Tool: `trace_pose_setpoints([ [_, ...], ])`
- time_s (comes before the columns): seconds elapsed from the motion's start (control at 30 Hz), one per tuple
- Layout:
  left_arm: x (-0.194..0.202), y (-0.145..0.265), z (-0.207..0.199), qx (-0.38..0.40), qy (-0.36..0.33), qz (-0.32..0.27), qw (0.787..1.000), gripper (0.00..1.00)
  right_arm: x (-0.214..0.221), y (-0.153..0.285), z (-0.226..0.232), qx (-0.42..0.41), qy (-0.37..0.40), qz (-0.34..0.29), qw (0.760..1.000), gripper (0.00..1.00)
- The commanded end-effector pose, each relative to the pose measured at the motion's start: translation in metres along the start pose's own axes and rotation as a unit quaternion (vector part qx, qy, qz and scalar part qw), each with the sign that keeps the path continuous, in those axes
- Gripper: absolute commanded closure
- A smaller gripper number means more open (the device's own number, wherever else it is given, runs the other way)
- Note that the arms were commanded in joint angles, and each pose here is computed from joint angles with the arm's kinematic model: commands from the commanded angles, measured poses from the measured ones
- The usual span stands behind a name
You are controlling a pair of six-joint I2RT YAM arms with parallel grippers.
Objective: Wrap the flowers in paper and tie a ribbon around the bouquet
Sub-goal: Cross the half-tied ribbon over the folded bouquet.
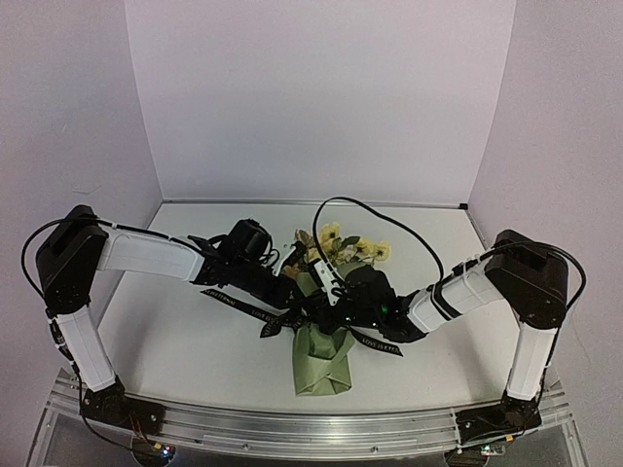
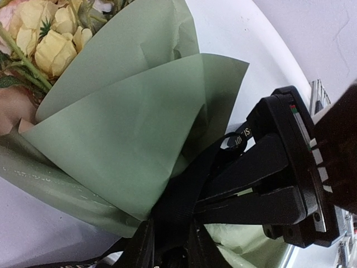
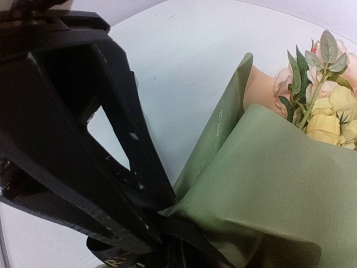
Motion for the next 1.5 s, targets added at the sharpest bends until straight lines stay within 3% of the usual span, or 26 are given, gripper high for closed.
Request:
trace_pose_setpoints([
  [0.0,-0.018,0.004,-0.011,0.006,-0.016,-0.018,1.0,0.85,-0.003,0.0,0.0,0.007,0.007,-0.01,1.0,1.0],
  [0.13,-0.02,0.009,-0.014,0.007,-0.019,-0.027,0.999,0.94,-0.002,0.001,-0.001,0.009,0.006,-0.009,1.0,1.0],
  [0.27,-0.022,0.016,-0.018,0.008,-0.023,-0.039,0.999,0.96,0.0,0.001,-0.001,0.01,0.007,-0.007,1.0,1.0],
  [0.6,-0.024,0.03,-0.026,0.019,-0.029,-0.064,0.997,0.96,0.006,0.0,-0.007,0.03,0.009,-0.001,1.0,1.0],
  [1.13,-0.006,0.014,-0.032,0.055,-0.028,-0.028,0.998,0.97,-0.019,-0.011,-0.019,0.077,0.033,-0.029,0.996,1.0],
  [1.47,0.002,-0.007,-0.016,0.041,-0.01,-0.014,0.999,0.97,-0.019,-0.006,-0.021,0.086,0.037,-0.03,0.995,1.0],
])
Point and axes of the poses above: each gripper's point midway between its finger pads, its own y axis back along the fingers, its own z axis along the line the jaws close on, x = y × z, the point moved 3 cm from there along y, back along the fingers, and after that the axes turned 6 degrees about y, right-handed, at the moved point
